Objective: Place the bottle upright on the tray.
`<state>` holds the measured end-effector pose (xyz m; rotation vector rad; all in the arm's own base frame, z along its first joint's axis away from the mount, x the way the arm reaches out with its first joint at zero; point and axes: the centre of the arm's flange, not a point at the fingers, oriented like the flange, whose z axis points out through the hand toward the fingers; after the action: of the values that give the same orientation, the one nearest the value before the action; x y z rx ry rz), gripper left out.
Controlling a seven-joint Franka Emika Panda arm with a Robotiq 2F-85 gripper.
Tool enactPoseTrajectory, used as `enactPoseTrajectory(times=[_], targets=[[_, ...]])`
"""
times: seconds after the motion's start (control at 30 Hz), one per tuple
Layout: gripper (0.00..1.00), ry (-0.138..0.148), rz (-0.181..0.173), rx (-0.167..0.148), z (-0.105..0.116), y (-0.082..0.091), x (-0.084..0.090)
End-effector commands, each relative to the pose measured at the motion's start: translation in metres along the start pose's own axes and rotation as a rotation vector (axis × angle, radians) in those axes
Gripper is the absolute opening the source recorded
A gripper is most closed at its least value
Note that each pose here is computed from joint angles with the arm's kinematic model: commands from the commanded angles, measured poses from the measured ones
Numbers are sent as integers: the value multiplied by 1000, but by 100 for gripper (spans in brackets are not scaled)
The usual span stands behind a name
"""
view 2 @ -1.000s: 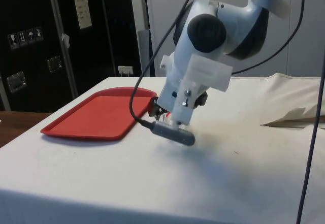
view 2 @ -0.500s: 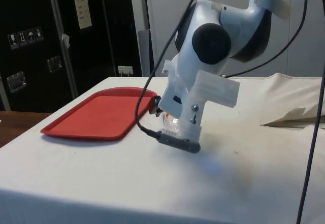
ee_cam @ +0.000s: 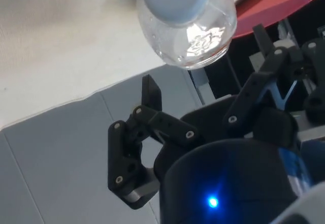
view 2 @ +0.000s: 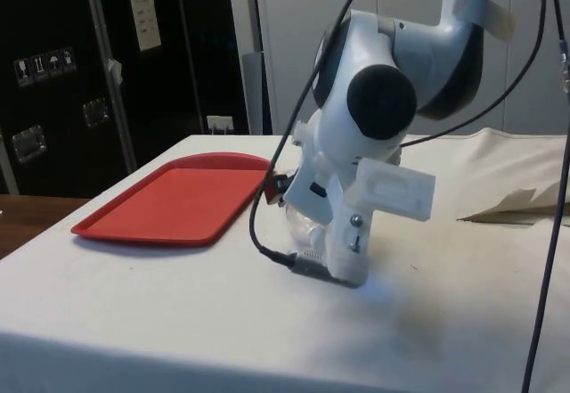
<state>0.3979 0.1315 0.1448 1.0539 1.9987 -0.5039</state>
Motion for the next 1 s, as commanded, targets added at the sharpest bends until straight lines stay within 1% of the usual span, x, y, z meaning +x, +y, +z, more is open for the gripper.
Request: enactPoseTrajectory(times=[0.0, 0.17, 0.23, 0.27, 0.3, 0.6, 0.87, 0.9, 0.93, 0.97], targets=[[100, -14, 5, -11, 1, 2, 2], [100, -24, 6, -15, 2, 2, 6], [100, -23, 6, -16, 2, 2, 6], [100, -18, 2, -6, 3, 1, 7], [100, -22, 4, -14, 2, 2, 6], [100, -18, 2, -6, 3, 1, 7], [100, -24, 9, -7, 6, 2, 14], [100, -15, 5, 1, 6, 0, 12], [100, -27, 10, -6, 7, 1, 14], [100, -30, 12, -6, 7, 2, 14]])
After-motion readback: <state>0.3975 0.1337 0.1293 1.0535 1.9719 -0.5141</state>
